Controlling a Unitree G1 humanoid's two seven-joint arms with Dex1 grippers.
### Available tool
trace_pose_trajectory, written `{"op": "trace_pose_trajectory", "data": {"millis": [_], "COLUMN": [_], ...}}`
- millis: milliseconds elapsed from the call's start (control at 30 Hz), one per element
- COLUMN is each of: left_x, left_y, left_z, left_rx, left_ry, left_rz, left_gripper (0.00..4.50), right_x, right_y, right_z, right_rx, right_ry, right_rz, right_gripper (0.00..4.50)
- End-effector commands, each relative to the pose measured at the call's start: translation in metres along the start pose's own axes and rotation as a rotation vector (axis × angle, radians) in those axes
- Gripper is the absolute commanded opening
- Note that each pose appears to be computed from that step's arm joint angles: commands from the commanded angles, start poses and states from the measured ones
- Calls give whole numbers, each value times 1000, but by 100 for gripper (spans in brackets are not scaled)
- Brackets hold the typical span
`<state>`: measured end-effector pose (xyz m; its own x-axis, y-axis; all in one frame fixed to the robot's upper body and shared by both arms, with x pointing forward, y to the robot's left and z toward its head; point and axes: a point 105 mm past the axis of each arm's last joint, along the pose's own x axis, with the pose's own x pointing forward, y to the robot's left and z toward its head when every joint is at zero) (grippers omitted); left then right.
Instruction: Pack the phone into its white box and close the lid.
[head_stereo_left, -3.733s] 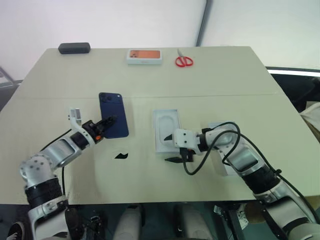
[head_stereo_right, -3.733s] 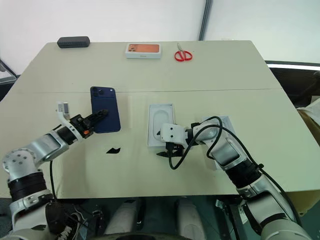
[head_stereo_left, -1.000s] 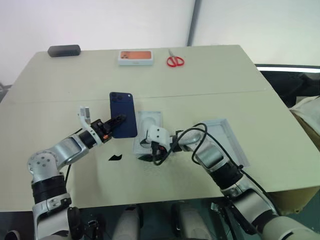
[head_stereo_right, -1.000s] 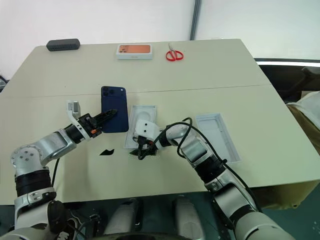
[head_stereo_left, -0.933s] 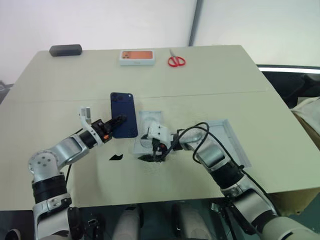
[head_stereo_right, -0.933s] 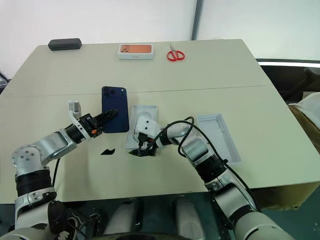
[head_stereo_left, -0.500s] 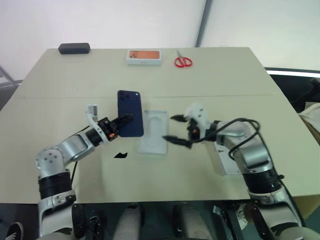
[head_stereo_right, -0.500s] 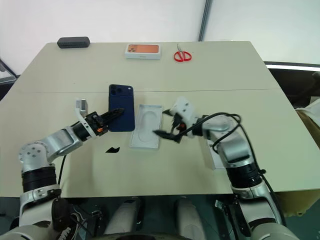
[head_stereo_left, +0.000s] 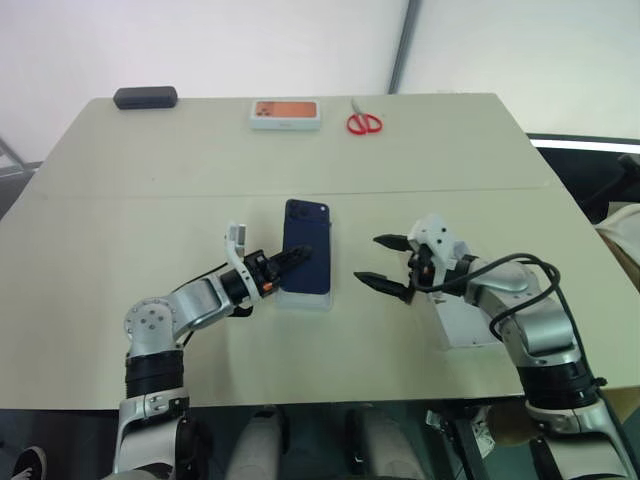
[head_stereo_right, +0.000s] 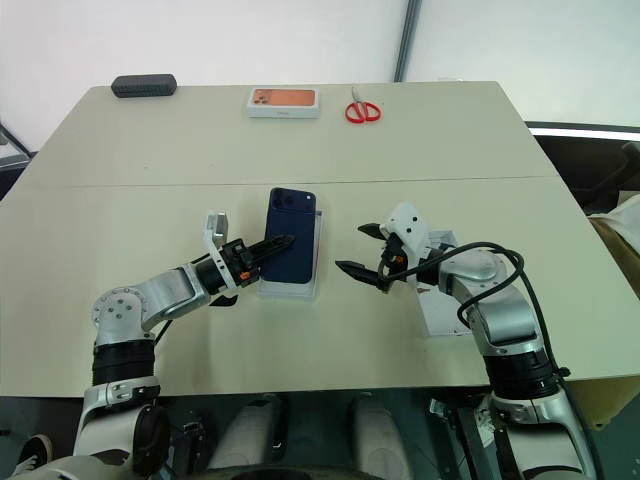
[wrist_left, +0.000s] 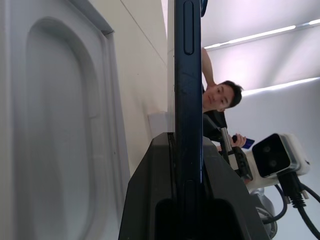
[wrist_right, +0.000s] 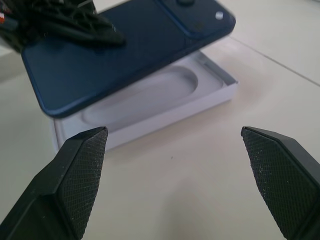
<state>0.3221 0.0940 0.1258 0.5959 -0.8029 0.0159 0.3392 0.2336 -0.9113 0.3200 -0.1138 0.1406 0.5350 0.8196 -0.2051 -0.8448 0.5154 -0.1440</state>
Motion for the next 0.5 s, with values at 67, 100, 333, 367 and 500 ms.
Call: {"op": "trace_pose_trajectory", "data": {"millis": [67, 100, 333, 367, 500], "left_x": [1, 2, 0, 0, -2], "left_y": [-15, -14, -14, -14, -17], "left_z": [4, 4, 4, 5, 6], "left_rx": [65, 64, 72, 76, 86], "left_ry": [-8, -9, -3, -4, -3], "left_rz": [-37, -34, -24, -23, -25], "left_gripper": [11, 53, 375, 420, 442], "right_x": [4, 3, 1, 1, 2], "right_y": [3, 3, 1, 1, 1], "right_z": [14, 13, 8, 7, 7], "right_rx": [-49, -50, -60, -61, -64], "right_ry": [-41, -38, -19, -17, -14], "right_rz": [11, 10, 3, 3, 4], "right_gripper": [447, 450, 450, 450, 450]}}
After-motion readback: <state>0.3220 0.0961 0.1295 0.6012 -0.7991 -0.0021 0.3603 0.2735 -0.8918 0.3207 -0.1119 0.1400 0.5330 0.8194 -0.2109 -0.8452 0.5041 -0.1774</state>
